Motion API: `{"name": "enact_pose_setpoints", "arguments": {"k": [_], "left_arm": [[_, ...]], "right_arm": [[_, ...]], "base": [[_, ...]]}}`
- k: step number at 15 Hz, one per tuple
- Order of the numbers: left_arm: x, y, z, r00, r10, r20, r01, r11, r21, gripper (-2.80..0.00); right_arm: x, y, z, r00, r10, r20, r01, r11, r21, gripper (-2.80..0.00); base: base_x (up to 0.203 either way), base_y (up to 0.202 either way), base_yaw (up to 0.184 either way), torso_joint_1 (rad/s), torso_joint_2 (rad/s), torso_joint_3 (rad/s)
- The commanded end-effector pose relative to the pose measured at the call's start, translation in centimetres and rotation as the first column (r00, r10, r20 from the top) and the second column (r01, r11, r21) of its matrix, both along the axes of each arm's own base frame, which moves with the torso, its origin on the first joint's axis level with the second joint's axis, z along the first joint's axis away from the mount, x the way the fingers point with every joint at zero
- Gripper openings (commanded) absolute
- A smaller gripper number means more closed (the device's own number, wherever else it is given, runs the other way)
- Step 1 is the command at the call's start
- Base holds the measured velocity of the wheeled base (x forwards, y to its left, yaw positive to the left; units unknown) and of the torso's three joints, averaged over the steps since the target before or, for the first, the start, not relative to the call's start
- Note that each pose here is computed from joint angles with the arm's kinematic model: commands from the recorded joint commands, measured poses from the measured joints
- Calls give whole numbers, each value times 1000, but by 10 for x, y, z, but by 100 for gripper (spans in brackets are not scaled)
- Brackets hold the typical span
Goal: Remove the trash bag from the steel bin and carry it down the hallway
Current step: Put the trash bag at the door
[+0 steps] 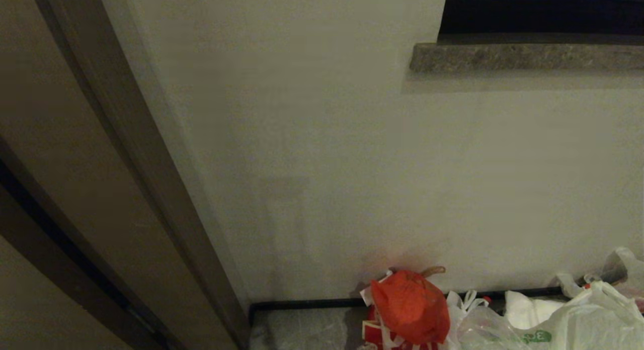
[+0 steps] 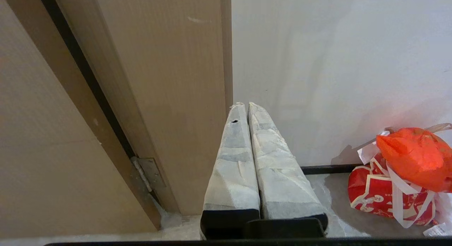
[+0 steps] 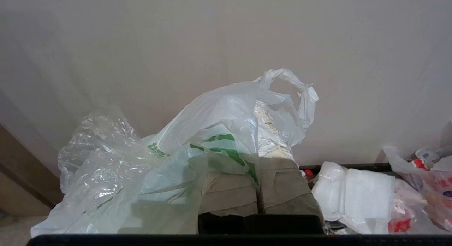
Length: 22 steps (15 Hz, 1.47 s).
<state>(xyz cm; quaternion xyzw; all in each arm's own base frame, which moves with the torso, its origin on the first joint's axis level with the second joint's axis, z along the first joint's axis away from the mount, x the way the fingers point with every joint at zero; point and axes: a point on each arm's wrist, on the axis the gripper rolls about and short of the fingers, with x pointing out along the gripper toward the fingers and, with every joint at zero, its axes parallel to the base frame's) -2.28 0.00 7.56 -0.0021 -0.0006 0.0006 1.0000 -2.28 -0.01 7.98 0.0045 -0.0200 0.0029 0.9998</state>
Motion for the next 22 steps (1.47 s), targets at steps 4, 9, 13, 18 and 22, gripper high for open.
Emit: {"name": "enact_pose_setpoints", "arguments": {"k": [4,9,13,18,22], "left_arm": [[0,0,0,1000,0,-1,0,1000,1,-280],[0,0,0,1000,0,0,0,1000,0,-280],[0,0,0,1000,0,-1,0,1000,0,-280],[0,0,0,1000,0,0,0,1000,1,-280],[0,0,0,1000,0,-3,0,1000,-6,-280]], "right_arm": [[1,0,-4,1000,0,-13,0,1000,-1,-280],[1,0,-4,1000,0,-13,0,1000,-1,-280],[1,0,-4,1000,0,-14,0,1000,-1,-280],[1,0,-4,1000,1,-14,-1,1000,0,-280],[1,0,-4,1000,1,-14,-1,1000,0,-280]], "base": [[0,0,0,0,0,0],[0,0,0,0,0,0],[0,0,0,0,0,0],[0,0,0,0,0,0],[0,0,0,1,1,-19]]}}
